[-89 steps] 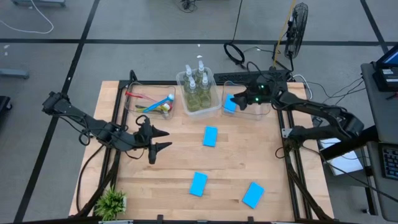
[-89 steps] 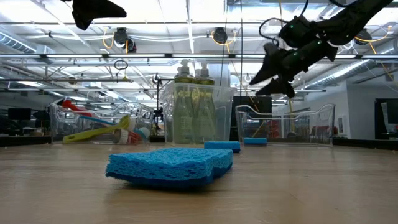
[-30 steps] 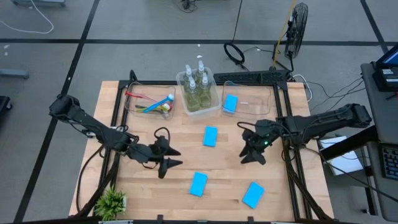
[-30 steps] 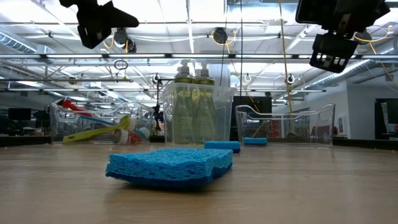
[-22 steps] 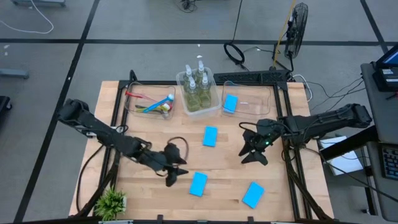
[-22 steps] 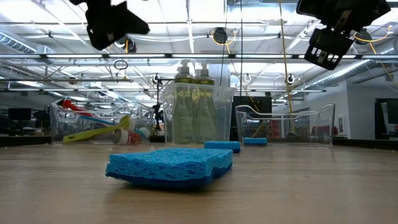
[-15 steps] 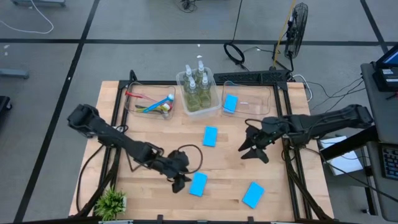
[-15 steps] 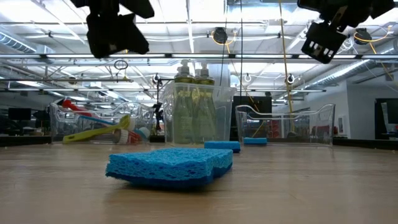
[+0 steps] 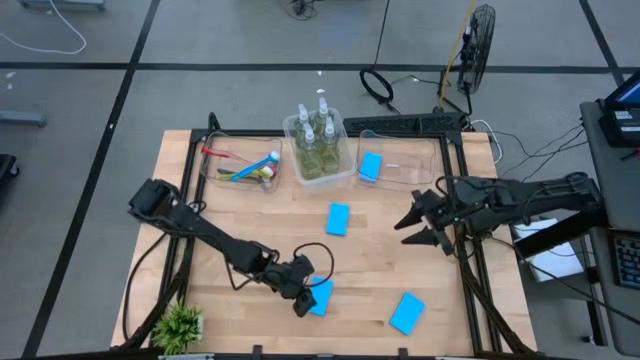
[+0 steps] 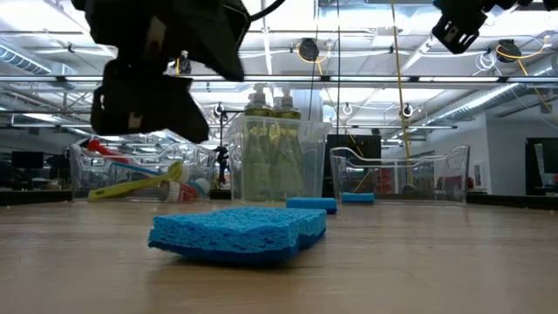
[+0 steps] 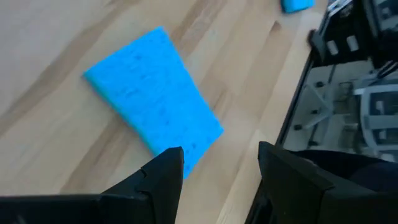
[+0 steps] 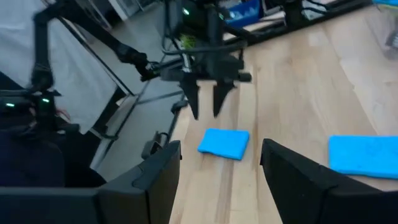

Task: Pick & Place Kitchen Sink Supplies
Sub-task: Put the blue sponge into the right transparent bin

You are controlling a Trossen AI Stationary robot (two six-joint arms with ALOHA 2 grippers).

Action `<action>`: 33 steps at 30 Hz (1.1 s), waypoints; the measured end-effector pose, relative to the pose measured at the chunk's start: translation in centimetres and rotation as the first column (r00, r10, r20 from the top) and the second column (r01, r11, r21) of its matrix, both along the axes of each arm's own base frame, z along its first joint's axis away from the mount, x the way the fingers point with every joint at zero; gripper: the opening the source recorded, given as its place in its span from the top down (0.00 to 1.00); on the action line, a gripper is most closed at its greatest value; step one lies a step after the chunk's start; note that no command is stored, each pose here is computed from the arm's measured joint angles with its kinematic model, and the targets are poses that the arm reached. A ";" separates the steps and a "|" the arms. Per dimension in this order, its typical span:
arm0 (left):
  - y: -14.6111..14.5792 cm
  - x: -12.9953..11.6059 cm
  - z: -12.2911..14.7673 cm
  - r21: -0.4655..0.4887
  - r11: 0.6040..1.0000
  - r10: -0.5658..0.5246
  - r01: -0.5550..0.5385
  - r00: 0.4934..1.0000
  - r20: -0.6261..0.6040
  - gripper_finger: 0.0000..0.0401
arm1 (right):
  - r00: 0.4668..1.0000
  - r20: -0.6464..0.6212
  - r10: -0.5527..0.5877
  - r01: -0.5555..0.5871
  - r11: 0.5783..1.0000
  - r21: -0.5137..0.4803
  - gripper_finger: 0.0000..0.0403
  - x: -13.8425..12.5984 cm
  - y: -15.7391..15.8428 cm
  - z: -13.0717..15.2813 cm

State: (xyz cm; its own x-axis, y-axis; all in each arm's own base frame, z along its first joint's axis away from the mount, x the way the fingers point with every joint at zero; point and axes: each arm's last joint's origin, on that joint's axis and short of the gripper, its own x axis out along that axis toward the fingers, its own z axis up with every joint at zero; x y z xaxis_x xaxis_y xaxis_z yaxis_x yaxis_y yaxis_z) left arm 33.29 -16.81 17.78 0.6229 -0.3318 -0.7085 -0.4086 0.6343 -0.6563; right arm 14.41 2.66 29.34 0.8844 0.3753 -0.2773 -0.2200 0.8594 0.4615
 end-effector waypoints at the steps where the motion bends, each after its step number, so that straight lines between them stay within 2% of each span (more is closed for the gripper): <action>1: -0.1 0.2 -0.1 -0.002 1.000 0.006 -0.006 1.000 0.018 0.48 | 1.000 0.009 0.004 -0.004 1.000 0.001 0.48 -0.2 0.0 0.1; 5: 0.1 1.1 -0.6 -0.024 0.998 0.062 -0.060 0.996 0.057 0.48 | 1.000 0.029 0.006 -0.006 1.000 0.004 0.48 -0.8 -0.1 0.4; 10: 1.1 1.5 -0.9 -0.039 0.993 0.115 -0.113 0.993 0.032 0.48 | 1.000 -0.002 0.009 -0.009 1.000 -0.006 0.48 -1.2 -0.1 0.1; 15: 1.3 1.8 -0.5 -0.051 0.992 0.118 -0.114 0.990 0.072 0.48 | 0.999 -0.048 0.014 -0.016 0.999 -0.028 0.48 -1.4 -0.2 -0.4; 21: 0.9 1.8 -0.3 -0.053 0.994 0.098 -0.093 0.990 0.101 0.48 | 0.999 -0.016 0.029 -0.031 0.997 -0.071 0.48 -1.5 -0.2 -0.2; 26: 1.0 1.7 -0.5 -0.168 0.971 0.171 -0.169 0.985 -0.004 0.48 | 0.999 0.027 0.038 -0.035 0.995 -0.090 0.48 -2.2 -0.3 0.1; 33: 1.1 1.3 -1.0 -0.244 0.932 0.238 -0.268 0.960 -0.148 0.48 | 0.995 0.091 0.044 -0.034 0.994 -0.107 0.48 -3.2 -0.4 0.7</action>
State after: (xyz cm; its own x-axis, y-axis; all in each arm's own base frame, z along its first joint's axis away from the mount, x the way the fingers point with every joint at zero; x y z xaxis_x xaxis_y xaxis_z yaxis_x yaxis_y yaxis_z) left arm 34.59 -15.67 16.83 0.6304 -0.3553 -0.6902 -0.6147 0.3145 -0.7233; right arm 11.17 2.25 30.04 0.8936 0.3830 -0.2339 -0.2919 0.8920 0.3453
